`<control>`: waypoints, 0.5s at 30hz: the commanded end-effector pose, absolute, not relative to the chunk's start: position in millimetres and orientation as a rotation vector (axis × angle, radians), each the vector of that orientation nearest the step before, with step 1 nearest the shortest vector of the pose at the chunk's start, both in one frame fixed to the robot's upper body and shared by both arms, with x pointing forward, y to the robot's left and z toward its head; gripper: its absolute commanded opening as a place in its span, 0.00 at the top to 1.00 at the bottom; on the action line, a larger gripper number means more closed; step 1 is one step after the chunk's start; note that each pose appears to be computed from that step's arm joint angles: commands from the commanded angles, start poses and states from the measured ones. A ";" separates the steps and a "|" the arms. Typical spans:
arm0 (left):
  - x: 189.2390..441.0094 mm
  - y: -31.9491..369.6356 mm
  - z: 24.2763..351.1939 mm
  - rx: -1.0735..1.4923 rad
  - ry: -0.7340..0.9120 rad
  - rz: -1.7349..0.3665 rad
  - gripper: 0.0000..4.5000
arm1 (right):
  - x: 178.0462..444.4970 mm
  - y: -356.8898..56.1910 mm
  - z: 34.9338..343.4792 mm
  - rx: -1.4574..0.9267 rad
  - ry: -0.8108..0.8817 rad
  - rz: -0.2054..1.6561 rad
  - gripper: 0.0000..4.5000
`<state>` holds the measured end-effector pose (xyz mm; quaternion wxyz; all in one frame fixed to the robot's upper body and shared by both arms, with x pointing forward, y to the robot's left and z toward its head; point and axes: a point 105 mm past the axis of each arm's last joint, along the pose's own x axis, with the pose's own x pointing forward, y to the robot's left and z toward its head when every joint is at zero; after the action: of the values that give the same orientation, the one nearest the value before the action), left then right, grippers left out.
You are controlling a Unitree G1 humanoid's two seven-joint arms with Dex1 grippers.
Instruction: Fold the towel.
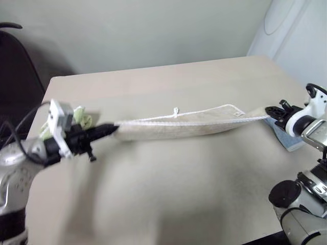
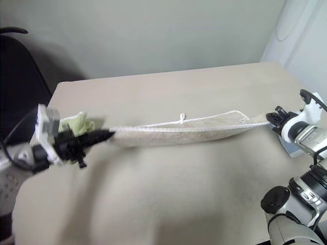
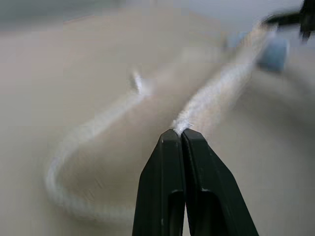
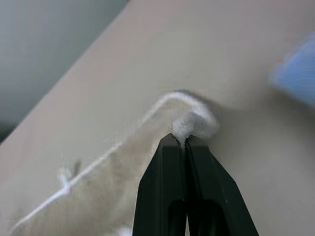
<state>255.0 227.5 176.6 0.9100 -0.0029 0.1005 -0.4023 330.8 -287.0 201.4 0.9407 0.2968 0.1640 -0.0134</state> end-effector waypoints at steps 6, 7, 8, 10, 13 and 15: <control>293.7 249.0 165.9 -0.017 0.199 -0.593 1.00 | 364.6 -281.9 210.6 0.615 0.379 -0.063 1.00; 300.0 250.5 164.1 -0.013 0.201 -0.572 1.00 | 370.4 -280.1 209.8 0.616 0.386 -0.062 1.00; 304.2 251.4 162.6 -0.008 0.203 -0.558 1.00 | 374.2 -279.0 209.1 0.616 0.391 -0.062 1.00; 321.3 252.9 157.2 0.001 0.212 -0.521 1.00 | 391.6 -271.8 202.4 0.610 0.416 -0.056 1.00; 343.2 251.7 151.3 0.016 0.224 -0.489 1.00 | 413.0 -263.6 191.4 0.583 0.446 -0.052 1.00; 352.9 252.0 136.3 0.061 0.281 -0.478 0.89 | 427.1 -261.8 177.9 0.573 0.456 -0.066 1.00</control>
<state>348.6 244.7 142.6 0.9592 0.0078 0.1296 -0.2513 418.6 -251.1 171.6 0.9231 0.2908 0.2509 -0.0174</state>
